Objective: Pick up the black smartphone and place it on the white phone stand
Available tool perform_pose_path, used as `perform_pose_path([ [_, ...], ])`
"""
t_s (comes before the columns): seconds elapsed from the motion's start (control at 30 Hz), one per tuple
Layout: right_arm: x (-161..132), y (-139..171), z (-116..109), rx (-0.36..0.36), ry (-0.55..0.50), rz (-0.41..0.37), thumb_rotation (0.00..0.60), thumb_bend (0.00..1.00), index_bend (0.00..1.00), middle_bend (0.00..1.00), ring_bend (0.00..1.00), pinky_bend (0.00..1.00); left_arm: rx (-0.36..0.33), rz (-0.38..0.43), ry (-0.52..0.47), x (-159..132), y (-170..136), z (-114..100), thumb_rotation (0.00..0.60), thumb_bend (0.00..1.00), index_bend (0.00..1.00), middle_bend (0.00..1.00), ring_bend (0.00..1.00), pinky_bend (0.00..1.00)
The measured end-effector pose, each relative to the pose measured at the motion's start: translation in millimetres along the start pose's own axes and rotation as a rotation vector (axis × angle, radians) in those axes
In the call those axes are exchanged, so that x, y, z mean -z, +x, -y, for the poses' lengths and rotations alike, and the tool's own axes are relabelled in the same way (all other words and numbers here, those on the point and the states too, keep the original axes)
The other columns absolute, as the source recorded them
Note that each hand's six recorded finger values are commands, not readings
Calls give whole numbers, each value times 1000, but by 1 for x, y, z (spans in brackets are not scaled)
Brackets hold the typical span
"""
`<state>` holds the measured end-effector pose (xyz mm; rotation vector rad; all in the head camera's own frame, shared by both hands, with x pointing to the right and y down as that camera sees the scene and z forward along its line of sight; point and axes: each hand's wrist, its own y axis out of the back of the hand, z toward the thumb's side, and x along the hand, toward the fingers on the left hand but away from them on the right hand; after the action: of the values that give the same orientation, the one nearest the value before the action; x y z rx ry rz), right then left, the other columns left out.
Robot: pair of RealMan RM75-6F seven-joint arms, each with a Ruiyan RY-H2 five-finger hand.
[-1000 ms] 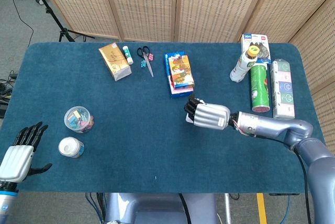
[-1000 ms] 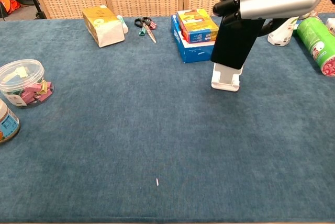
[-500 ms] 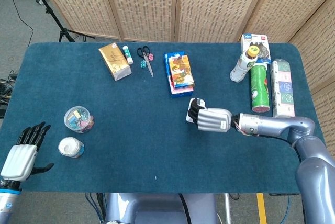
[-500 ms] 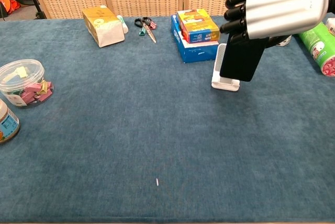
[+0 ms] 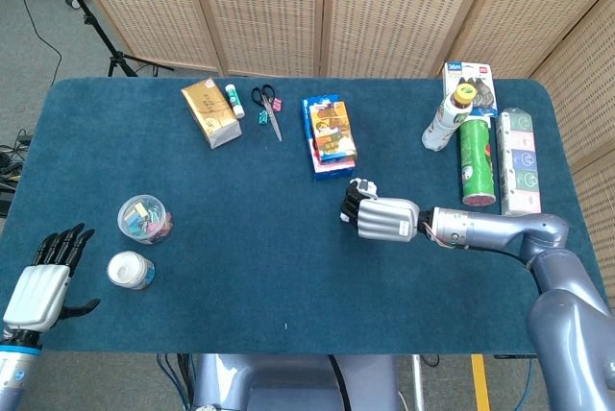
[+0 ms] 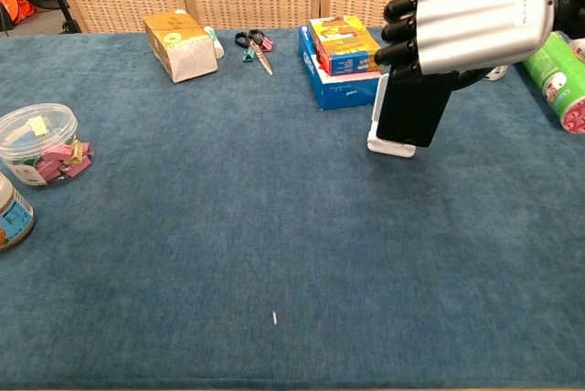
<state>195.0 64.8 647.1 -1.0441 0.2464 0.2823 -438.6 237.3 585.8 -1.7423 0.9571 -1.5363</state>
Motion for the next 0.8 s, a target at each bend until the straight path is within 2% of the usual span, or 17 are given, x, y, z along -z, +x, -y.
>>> perform_pose_path([
  [0.53,6,-7,0,-1,-6,20,600,440,554,578,454,390,3,2,2,0,-1,0,600,0,0,0,0,0],
  [0.8,5,-8,2,-5,-13,34,600,363,554,545,454,390,6,3,4,0,-1,1,600,0,0,0,0,0],
])
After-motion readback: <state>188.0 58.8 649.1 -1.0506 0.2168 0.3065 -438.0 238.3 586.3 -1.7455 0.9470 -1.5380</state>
